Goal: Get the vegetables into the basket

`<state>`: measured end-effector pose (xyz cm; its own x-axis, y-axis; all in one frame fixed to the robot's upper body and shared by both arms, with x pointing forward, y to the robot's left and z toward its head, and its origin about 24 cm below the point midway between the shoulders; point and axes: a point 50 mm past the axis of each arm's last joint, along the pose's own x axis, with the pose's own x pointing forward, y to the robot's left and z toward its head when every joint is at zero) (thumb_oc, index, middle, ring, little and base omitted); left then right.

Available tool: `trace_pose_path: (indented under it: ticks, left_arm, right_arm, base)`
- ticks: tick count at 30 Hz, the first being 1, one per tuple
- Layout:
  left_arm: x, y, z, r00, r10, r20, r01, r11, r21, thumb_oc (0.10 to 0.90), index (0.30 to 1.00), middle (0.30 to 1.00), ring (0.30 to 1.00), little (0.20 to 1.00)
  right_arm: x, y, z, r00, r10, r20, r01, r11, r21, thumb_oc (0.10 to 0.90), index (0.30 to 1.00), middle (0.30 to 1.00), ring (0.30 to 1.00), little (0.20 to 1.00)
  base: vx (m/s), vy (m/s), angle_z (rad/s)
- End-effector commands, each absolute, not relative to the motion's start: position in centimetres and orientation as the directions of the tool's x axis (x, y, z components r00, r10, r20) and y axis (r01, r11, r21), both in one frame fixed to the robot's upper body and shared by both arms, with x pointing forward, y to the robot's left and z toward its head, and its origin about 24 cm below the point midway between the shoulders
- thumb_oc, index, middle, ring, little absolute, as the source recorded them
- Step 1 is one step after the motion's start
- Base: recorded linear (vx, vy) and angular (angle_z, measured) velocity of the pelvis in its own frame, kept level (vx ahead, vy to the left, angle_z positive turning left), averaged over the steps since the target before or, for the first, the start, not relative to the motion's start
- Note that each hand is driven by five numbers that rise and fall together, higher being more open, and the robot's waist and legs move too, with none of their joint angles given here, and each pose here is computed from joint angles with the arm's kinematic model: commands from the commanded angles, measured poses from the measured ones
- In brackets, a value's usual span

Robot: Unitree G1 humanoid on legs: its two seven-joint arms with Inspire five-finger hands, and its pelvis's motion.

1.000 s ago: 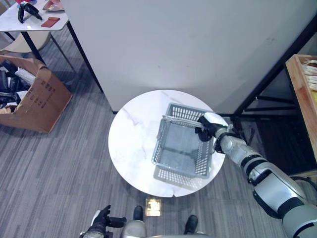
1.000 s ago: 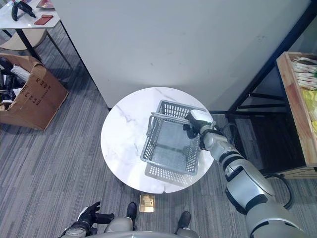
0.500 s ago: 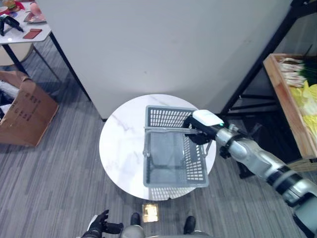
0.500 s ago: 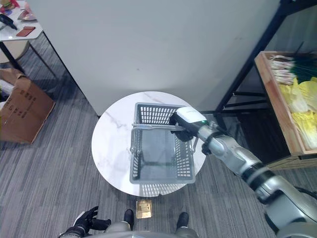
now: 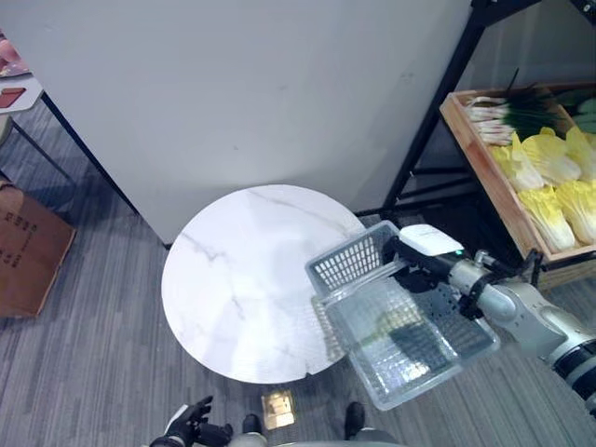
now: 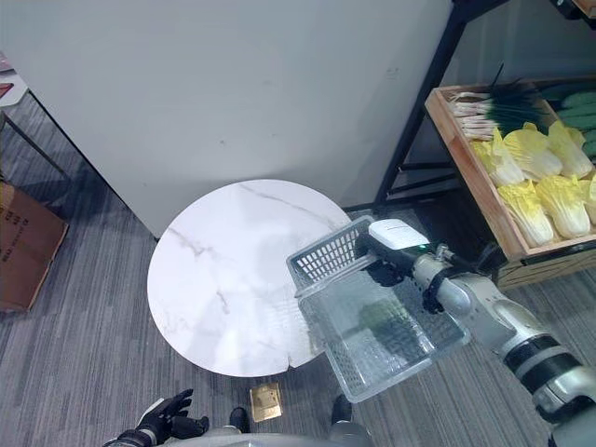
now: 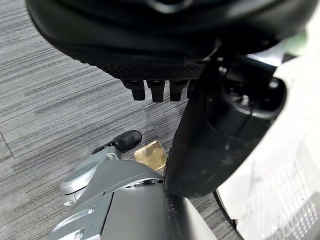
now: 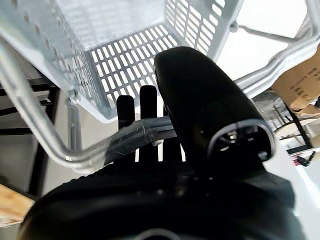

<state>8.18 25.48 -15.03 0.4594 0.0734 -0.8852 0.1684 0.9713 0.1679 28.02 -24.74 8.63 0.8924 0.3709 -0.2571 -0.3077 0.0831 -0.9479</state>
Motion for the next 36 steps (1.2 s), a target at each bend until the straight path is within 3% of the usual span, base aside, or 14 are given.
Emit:
trace_pose_path:
  ticks: [1,8,22,27,36]
  left_arm:
    - [9.0,26.7,-14.5,0.481,0.085,-0.873,0.221,0.951,0.214,0.9,1.0,1.0,1.0,1.0]
    - [12.0,27.0,-13.6,0.56,0.145,-0.816,0.214,0.926,0.311,0.9,1.0,1.0,1.0,1.0]
    - [10.0,30.1,-13.1,0.518,0.284,-0.807,0.114,0.912,0.394,0.9,1.0,1.0,1.0,1.0]
    - [9.7,29.5,-13.5,0.507,0.281,-0.815,0.104,0.919,0.381,0.9,1.0,1.0,1.0,1.0]
    - [11.8,26.9,-13.6,0.584,0.188,-0.79,0.143,0.934,0.328,0.9,1.0,1.0,1.0,1.0]
  right_arm:
    - [29.5,-23.5,16.1,0.89,0.437,0.133,0.014,0.265,-0.964,0.4,0.3,0.3,0.3,0.3]
    - [26.6,-29.3,14.1,0.969,0.156,0.19,0.132,0.322,-0.938,0.4,0.3,0.3,0.3,0.3]
    - [28.6,-23.9,14.9,0.91,0.313,0.273,0.132,0.406,-0.904,0.4,0.3,0.3,0.3,0.3]
    - [27.7,-24.9,14.6,0.922,0.294,0.253,0.128,0.385,-0.914,0.4,0.3,0.3,0.3,0.3]
    - [24.5,-29.9,13.5,0.967,0.102,0.234,0.178,0.39,-0.903,0.4,0.3,0.3,0.3,0.3]
  base:
    - [-0.11,0.051,-0.11]
    - [-0.17,0.196,-0.13]
    - [-0.14,0.045,-0.84]
    - [-0.02,-0.199,-0.49]
    - [-0.01,-0.231,-0.22]
